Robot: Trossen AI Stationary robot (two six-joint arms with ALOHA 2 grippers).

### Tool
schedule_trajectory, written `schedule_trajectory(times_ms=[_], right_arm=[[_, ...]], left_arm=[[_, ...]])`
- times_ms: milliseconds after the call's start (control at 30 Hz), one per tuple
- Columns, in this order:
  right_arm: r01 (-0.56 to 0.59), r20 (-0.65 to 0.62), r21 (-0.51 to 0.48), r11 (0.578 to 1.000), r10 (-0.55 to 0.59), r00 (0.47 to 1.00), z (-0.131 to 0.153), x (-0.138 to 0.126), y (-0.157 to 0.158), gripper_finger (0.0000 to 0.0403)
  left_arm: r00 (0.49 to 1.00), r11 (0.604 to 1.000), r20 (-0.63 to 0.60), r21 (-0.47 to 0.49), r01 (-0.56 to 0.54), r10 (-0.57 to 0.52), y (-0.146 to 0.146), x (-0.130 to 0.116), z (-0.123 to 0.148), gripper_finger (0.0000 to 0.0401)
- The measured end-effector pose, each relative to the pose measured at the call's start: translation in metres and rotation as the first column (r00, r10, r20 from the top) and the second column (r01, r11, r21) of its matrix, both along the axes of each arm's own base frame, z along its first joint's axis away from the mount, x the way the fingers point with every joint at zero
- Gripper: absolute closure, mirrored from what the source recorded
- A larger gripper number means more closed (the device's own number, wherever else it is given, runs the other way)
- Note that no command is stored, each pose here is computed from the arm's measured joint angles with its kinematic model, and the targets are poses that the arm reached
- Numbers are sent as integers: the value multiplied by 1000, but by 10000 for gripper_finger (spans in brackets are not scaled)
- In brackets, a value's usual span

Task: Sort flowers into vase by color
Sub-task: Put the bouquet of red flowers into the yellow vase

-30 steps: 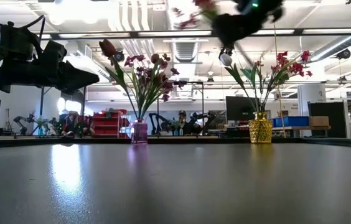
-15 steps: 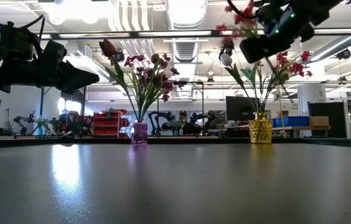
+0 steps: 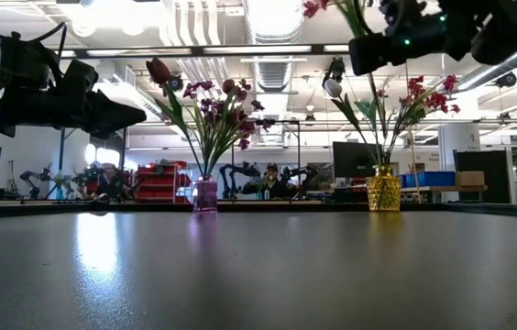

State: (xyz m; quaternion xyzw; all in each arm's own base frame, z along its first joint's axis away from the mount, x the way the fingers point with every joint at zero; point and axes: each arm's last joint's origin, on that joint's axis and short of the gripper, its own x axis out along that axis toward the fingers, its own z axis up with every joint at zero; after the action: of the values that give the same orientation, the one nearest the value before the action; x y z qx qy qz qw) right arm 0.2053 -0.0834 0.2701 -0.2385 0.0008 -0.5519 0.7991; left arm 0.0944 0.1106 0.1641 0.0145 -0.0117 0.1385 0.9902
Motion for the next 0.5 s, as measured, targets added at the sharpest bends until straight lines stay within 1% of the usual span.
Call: schedule_trajectory(times_ms=[100, 200, 333, 433, 500], right_arm=[[4, 64, -44, 999, -1, 998, -7, -11, -2, 394], [17, 100, -68, 998, -10, 995, -16, -19, -8, 394], [15, 144, -53, 998, -7, 990, -28, -27, -19, 394], [28, 142, -29, 999, -24, 990, -36, -29, -29, 394], [15, 144, -22, 1000, -11, 990, -40, -29, -34, 394]], left_arm=[[1000, 1000, 0, 0, 0, 0, 0, 0, 0, 325], [1000, 1000, 0, 0, 0, 0, 0, 0, 0, 325], [1000, 1000, 0, 0, 0, 0, 0, 0, 0, 325], [1000, 1000, 0, 1, -1, 1, 0, 0, 0, 325], [1000, 1000, 0, 0, 0, 0, 0, 0, 0, 325]])
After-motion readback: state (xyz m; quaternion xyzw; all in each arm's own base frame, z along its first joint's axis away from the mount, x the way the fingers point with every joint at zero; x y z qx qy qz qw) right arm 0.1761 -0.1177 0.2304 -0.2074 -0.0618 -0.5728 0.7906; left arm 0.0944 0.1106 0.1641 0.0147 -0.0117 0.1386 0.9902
